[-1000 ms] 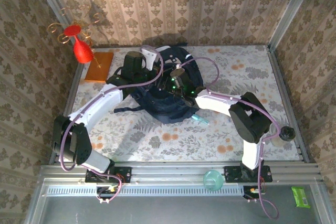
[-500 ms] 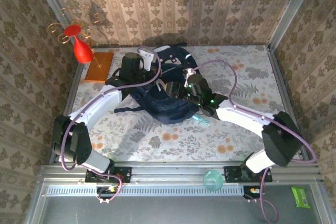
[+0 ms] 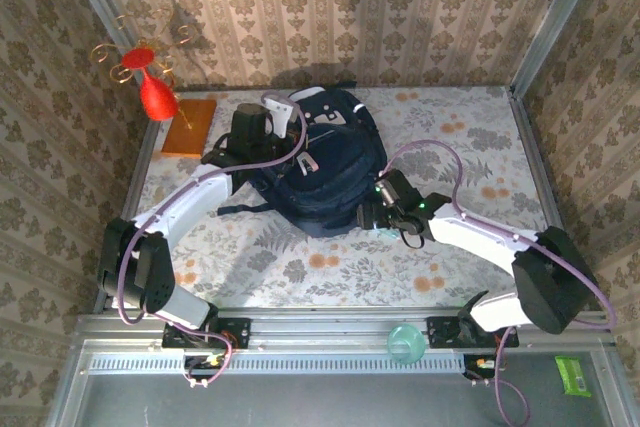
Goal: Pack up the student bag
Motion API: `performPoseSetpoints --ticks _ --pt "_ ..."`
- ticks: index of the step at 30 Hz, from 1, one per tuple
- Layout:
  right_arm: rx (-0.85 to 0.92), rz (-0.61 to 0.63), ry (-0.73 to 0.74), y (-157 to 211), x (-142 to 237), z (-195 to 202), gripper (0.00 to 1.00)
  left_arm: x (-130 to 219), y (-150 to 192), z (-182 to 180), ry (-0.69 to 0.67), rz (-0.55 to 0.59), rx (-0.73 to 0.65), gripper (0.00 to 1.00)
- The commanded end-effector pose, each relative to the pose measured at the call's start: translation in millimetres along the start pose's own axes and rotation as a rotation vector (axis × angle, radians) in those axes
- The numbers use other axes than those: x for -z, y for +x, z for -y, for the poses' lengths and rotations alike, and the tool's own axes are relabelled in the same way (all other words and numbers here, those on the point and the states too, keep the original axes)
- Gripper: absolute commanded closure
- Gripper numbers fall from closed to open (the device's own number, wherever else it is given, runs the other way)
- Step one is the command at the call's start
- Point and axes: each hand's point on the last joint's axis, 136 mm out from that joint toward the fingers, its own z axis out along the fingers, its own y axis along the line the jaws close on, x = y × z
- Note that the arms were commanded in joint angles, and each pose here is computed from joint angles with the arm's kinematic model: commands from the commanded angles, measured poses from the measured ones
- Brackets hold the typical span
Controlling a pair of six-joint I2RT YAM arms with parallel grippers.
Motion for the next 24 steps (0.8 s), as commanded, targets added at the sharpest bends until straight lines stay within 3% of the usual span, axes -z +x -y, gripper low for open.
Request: performPoseSetpoints --ticks 1,9,14,24 --pt "0.044 -0.092 0.03 20.3 -14.3 7.9 0.08 1.7 -18.3 -3.2 0.002 0.071 0.002 1.0" --pt "0.027 -0.152 -0.01 36.0 -34.3 3.1 0.2 4.5 -18.1 -4.7 -0.006 0.07 -0.001 1.0" --pt "0.02 -0.186 -0.008 46.5 -39.1 5.1 0.43 3.1 -16.5 -4.9 -0.004 0.064 0.003 1.0" --pt "0.005 -0.16 -0.03 45.6 -23.5 5.3 0.79 2.3 -14.2 -5.5 -0.002 0.057 0.005 1.0"
